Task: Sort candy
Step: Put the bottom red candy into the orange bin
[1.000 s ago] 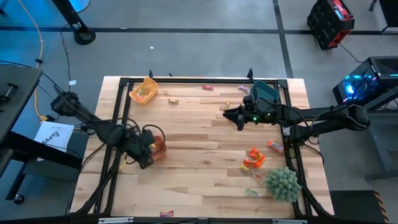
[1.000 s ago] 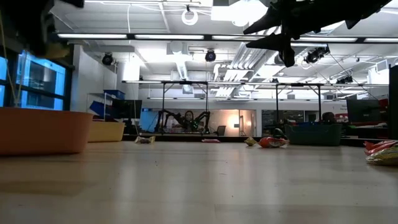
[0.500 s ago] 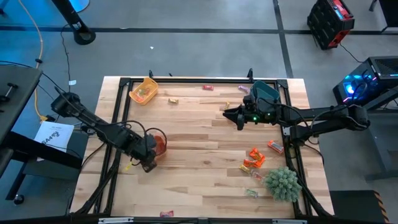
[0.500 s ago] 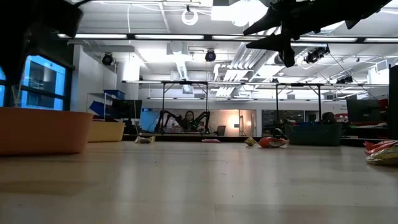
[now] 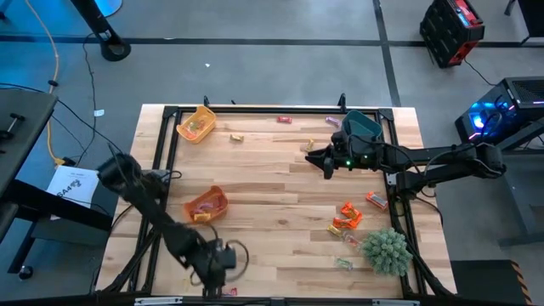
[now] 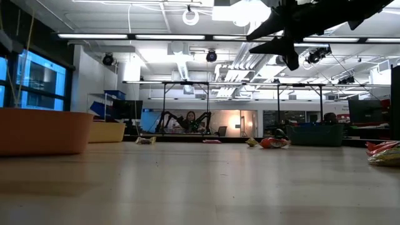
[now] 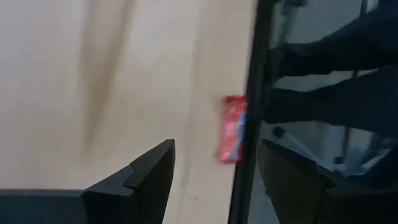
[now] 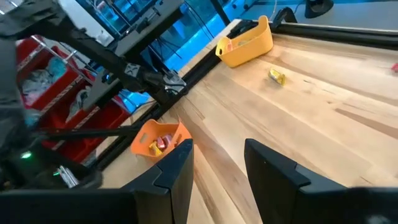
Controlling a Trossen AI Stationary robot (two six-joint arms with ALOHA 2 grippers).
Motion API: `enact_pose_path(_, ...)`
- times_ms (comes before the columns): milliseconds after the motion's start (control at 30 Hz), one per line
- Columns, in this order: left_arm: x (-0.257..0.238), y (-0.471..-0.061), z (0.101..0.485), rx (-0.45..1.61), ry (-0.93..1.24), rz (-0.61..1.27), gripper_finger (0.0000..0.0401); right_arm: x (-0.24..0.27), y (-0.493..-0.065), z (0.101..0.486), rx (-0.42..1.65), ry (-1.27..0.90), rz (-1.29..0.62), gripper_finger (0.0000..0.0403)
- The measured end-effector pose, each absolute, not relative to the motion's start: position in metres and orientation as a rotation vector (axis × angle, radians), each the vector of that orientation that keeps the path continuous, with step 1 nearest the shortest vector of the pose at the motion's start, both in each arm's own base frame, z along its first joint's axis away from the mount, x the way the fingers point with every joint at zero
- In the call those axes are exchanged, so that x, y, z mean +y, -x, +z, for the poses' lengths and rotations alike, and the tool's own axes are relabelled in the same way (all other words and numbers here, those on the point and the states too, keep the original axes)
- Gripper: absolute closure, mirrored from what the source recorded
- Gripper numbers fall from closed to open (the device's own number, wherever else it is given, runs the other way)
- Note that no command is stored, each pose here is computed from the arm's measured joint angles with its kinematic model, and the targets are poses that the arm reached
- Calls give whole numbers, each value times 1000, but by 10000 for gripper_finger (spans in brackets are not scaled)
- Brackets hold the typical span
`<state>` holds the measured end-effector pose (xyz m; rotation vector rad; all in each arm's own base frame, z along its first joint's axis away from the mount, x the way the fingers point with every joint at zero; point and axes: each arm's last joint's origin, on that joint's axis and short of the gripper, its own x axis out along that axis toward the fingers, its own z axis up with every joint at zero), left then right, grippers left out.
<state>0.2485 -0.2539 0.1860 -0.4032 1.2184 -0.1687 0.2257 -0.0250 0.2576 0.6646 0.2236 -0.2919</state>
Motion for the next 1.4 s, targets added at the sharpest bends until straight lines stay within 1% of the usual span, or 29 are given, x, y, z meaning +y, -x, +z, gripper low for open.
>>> enact_pose_path(67,-266,-256,186,1184,357,-167,180,-25,-225,255,247,-663,-299,265)
enact_pose_path(167,-272,-261,180,1188,292,-124,180,-25,-224,253,273,-663,-307,265)
enact_pose_path(567,-295,-264,170,1193,235,-155,180,-23,-220,244,390,-669,-295,265)
enact_pose_path(833,-308,-259,150,1261,198,-121,181,-23,-218,239,443,-662,-311,265)
enact_pose_path(1133,-307,-262,133,1297,160,-71,181,-23,-218,239,451,-646,-309,265)
enact_pose_path(1200,-301,-264,131,1320,162,-20,188,-23,-218,238,452,-646,-309,265)
enact_pose_path(1267,-293,-265,131,1339,173,72,208,-23,-218,238,452,-645,-309,265)
enact_pose_path(1333,-282,-266,130,1361,157,163,239,-23,-218,238,452,-642,-308,265)
enact_pose_path(1400,-277,-268,130,1367,146,193,274,-23,-218,238,452,-642,-308,265)
